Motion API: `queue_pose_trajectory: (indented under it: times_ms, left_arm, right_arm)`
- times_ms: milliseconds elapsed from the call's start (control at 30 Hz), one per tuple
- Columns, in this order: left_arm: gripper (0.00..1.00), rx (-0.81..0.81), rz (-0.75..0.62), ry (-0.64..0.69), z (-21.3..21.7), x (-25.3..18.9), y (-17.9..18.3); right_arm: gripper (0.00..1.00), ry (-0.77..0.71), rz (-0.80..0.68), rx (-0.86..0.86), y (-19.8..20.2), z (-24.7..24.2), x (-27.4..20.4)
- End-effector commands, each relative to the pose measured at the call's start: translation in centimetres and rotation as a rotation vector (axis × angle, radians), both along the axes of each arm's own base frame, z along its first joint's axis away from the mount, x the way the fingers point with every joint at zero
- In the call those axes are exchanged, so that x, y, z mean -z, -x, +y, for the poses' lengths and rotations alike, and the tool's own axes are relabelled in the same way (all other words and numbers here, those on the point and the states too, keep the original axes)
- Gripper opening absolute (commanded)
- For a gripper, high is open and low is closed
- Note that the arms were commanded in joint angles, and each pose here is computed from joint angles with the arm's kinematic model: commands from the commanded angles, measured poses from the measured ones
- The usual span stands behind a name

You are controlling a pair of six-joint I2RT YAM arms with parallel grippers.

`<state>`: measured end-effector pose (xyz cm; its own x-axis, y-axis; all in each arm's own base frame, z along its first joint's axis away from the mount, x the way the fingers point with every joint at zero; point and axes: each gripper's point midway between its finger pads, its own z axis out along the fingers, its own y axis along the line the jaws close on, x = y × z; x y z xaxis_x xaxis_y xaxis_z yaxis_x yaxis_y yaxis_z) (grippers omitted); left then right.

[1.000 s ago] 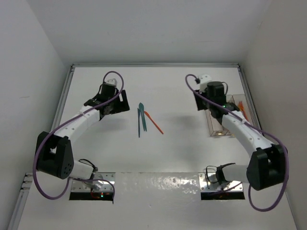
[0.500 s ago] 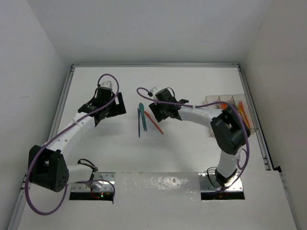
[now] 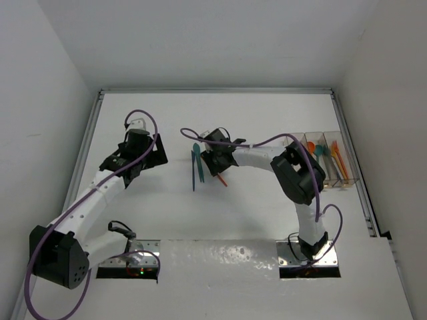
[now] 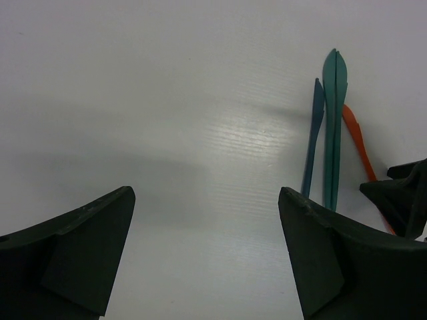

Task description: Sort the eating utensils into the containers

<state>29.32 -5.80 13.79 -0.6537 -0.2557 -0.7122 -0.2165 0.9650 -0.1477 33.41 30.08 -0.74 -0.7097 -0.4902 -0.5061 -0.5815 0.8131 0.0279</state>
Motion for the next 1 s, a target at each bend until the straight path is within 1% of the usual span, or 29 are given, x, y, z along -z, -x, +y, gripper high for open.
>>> queue_pose_trajectory:
  times_ms: [0, 67, 167, 200, 267, 300, 367, 467, 567, 633, 700, 733, 800, 833, 867, 900, 933, 967]
  left_arm:
    - [0.88, -0.032, -0.057, 0.003, 0.4, -1.2, -0.4]
    - [0.88, -0.032, -0.058, 0.005, 0.3, -1.1, -0.5]
    - [0.88, -0.027, -0.062, 0.011, 0.2, -1.2, -0.5]
    - [0.88, -0.026, -0.063, 0.012, 0.2, -1.2, -0.5]
    - [0.88, -0.023, -0.063, 0.016, 0.1, -1.2, -0.6]
    - [0.88, -0.021, -0.064, 0.016, 0.0, -1.3, -0.6]
    - [0.88, -0.019, -0.064, 0.017, 0.0, -1.3, -0.6]
    - [0.88, -0.018, -0.063, 0.02, 0.0, -1.3, -0.6]
    - [0.88, -0.012, -0.068, 0.025, -0.1, -1.4, -0.6]
    - [0.88, -0.006, -0.066, 0.029, -0.3, -1.3, -0.6]
    - [0.88, -0.003, -0.065, 0.032, -0.4, -1.3, -0.5]
    - [0.88, -0.002, -0.067, 0.032, -0.3, -1.3, -0.6]
    - [0.88, 0.005, -0.065, 0.037, -0.5, -1.3, -0.6]
    - [0.88, 0.005, -0.063, 0.037, -0.5, -1.2, -0.5]
    - [0.88, 0.007, -0.066, 0.04, -0.6, -1.3, -0.6]
    - [0.88, 0.008, -0.067, 0.039, -0.6, -1.3, -0.6]
    - [0.88, 0.009, -0.065, 0.039, -0.6, -1.3, -0.6]
    - [0.88, 0.014, -0.067, 0.042, -0.7, -1.3, -0.6]
  right_arm:
    - [0.43, -0.013, 0.038, 0.007, 0.6, 0.9, -0.3]
    - [0.41, 0.01, 0.055, 0.005, 1.2, 0.7, 0.4]
    - [0.29, 0.052, 0.075, 0.0, 1.9, 0.6, 0.9]
    - [0.18, 0.087, 0.098, 0.0, 2.3, 0.0, 1.6]
    - [0.09, 0.107, 0.109, 0.004, 2.4, -0.1, 1.6]
    - [0.01, 0.127, 0.118, 0.004, 2.6, -0.6, 1.8]
    - [0.0, 0.131, 0.118, 0.004, 2.8, -0.9, 1.7]
    - [0.0, 0.111, 0.069, 0.02, 2.3, -1.8, 0.3]
    - [0.0, 0.091, 0.017, 0.035, 1.8, -3.3, -2.0]
    - [0.0, 0.07, -0.038, 0.06, 1.1, -4.8, -4.5]
    - [0.0, 0.069, -0.069, 0.1, 0.6, -6.9, -5.8]
    - [0.0, 0.04, -0.117, 0.115, 0.2, -7.6, -7.9]
    - [0.0, 0.05, -0.145, 0.161, -0.3, -10.3, -8.9]
    - [0.0, 0.037, -0.179, 0.176, -0.5, -11.4, -10.5]
    - [0.0, 0.046, -0.191, 0.219, -1.0, -13.5, -11.0]
    - [0.0, 0.062, -0.187, 0.238, -0.7, -14.8, -10.7]
    - [0.0, 0.067, -0.213, 0.262, -0.8, -16.2, -11.7]
    - [0.0, 0.09, -0.206, 0.3, -0.8, -18.6, -11.3]
